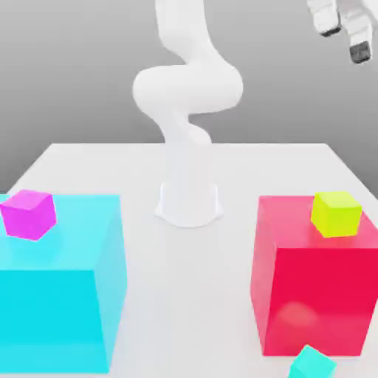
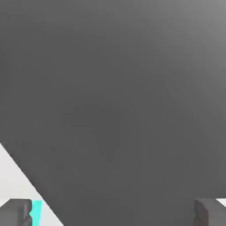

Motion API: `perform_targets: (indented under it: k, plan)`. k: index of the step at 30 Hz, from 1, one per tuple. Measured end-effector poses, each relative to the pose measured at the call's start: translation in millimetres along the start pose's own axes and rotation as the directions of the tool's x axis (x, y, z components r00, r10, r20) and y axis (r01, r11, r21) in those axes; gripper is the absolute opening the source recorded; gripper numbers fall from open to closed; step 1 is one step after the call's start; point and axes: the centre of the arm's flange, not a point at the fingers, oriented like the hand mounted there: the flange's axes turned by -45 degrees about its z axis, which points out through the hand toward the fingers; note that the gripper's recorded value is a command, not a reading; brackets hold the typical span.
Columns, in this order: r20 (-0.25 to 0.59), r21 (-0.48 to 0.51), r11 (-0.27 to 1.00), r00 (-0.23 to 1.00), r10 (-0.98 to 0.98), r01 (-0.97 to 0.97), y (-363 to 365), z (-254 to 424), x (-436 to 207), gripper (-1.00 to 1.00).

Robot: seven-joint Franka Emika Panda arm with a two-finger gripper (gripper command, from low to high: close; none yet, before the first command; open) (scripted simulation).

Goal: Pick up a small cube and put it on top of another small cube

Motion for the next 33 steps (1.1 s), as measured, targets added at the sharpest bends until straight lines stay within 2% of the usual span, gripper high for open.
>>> perform_targets:
  k: [4,8,11,16,25,33]
  plan:
    - [-0.002,0.070,0.963,0.965,-0.262,0.262,-41,47,23,0.00]
    - [-0.033,0.134,0.852,0.862,-0.507,0.506,-90,91,42,0.00]
    - [-0.075,0.172,0.724,0.741,-0.667,0.668,-131,120,52,0.00]
    - [-0.175,0.205,0.433,0.469,-0.866,0.877,-211,162,63,0.00]
    - [-0.353,0.182,-0.105,-0.035,-0.935,0.978,-328,211,30,0.00]
    - [-0.480,0.122,-0.455,-0.348,-0.805,0.882,-388,209,-46,0.00]
